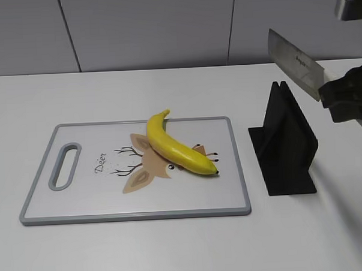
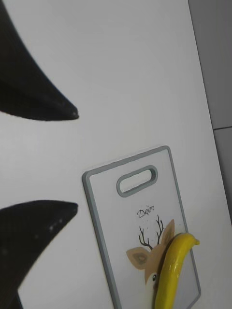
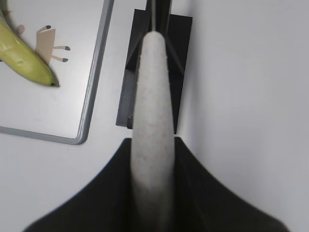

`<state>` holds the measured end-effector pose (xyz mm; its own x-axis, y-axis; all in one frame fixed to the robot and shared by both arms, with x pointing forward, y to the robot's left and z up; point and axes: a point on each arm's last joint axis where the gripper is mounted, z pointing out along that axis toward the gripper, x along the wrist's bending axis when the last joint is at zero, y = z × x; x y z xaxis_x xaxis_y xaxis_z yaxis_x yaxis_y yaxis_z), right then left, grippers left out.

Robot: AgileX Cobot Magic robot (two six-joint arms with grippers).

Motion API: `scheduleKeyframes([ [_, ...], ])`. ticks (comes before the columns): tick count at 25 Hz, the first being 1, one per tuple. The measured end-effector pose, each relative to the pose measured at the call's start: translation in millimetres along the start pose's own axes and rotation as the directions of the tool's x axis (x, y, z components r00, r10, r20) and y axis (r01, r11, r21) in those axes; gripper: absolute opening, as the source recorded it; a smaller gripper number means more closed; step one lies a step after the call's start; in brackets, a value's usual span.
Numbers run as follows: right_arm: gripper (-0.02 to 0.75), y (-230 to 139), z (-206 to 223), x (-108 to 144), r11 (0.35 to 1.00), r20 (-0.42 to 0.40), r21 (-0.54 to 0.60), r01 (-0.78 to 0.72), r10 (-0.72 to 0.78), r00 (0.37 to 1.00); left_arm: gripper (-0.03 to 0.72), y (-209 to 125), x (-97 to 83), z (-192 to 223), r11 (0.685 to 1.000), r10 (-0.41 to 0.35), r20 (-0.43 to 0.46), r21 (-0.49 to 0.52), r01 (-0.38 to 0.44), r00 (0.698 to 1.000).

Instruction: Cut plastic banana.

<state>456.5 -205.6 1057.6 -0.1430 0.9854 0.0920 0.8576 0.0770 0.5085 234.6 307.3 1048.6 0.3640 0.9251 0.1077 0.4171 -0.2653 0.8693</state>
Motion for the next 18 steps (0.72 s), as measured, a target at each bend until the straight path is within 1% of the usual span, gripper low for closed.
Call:
scheduleKeyframes([
  [6,0.175,0.4,0.5,0.3,1.0,-0.002,-0.002,-0.006,0.006,1.0,0.52,0.4,0.4,0.0,1.0,0.004,-0.005,-0.005,-0.004,1.0],
  [8,0.176,0.1,0.5,1.1,0.999,-0.007,0.0,-0.035,0.035,0.999,0.52,0.5,0.1,-0.1,1.0,-0.006,-0.021,-0.004,0.006,1.0],
  [10,0.176,-0.6,0.6,3.6,0.999,-0.008,0.001,-0.039,0.039,0.999,0.52,0.4,-0.2,-0.3,1.0,-0.028,-0.061,0.001,0.028,0.998],
  [12,0.176,-2.6,0.1,10.9,0.999,-0.004,-0.005,-0.031,0.031,0.999,0.52,0.3,-0.7,-0.7,0.998,-0.062,-0.125,0.006,0.063,0.99],
  [16,0.176,-6.0,1.7,18.6,0.999,0.068,-0.021,-0.034,0.036,0.997,0.52,0.1,-1.7,-1.2,0.992,-0.124,-0.242,0.009,0.13,0.962],
  [18,0.176,-7.6,5.0,22.3,0.999,0.08,-0.011,-0.044,0.045,0.996,0.52,0.1,-2.0,-1.4,0.988,-0.144,-0.282,0.008,0.152,0.949],
])
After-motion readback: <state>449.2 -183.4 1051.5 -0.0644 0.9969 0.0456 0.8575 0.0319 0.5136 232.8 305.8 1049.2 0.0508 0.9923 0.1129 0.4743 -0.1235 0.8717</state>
